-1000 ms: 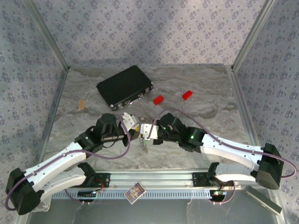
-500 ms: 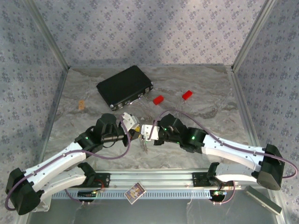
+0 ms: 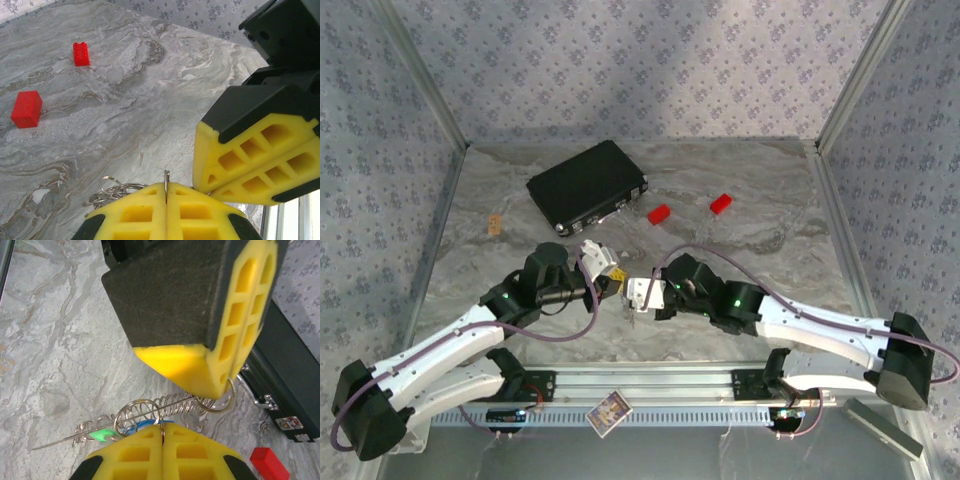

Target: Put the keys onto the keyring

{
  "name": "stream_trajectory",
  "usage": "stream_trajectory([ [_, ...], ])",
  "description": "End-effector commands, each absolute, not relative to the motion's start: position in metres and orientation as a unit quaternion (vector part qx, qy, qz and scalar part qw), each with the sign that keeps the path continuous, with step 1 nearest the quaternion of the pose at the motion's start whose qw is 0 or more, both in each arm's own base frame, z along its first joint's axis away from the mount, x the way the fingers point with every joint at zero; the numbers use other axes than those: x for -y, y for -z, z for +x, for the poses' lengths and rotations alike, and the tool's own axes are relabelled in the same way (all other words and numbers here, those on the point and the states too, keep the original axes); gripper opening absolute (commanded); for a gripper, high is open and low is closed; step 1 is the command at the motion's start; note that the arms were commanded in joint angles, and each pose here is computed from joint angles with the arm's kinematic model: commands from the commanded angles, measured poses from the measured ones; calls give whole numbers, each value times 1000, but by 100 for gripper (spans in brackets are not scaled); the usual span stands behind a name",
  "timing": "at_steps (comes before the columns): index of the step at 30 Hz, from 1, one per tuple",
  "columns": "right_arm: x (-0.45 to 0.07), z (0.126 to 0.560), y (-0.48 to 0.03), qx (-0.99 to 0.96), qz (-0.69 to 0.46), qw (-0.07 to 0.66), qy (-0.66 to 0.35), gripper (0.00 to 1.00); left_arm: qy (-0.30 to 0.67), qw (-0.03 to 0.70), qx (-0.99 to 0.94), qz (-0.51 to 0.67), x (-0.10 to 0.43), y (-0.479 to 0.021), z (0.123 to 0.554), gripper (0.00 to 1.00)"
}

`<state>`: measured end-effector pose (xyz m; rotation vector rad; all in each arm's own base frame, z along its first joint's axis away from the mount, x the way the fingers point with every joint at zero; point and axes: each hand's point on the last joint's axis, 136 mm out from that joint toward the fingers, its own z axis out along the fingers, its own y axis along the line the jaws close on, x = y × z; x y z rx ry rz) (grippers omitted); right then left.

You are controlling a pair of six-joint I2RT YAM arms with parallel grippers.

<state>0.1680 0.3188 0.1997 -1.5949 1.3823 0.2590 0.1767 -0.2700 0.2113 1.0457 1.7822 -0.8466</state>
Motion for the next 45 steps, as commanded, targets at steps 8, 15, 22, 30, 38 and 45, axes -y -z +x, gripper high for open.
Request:
stream_trajectory([
  [8, -316, 171, -242, -558, -597, 548, -180, 0, 373, 460, -682, 428, 277, -230, 170, 0],
  [15, -309, 169, -238, -575, -585, 525, -227, 0, 370, 484, -646, 460, 278, -230, 163, 0],
  [22, -310, 165, -234, -593, -574, 497, -269, 0, 360, 511, -608, 489, 277, -236, 157, 0],
  [30, -316, 162, -236, -591, -567, 488, -302, 0, 357, 514, -598, 501, 278, -234, 154, 0],
  [38, -318, 169, -238, -592, -559, 501, -291, 0, 359, 513, -590, 509, 279, -234, 151, 0],
  [45, -316, 165, -236, -586, -572, 496, -288, 0, 356, 515, -590, 509, 278, -235, 152, 0],
])
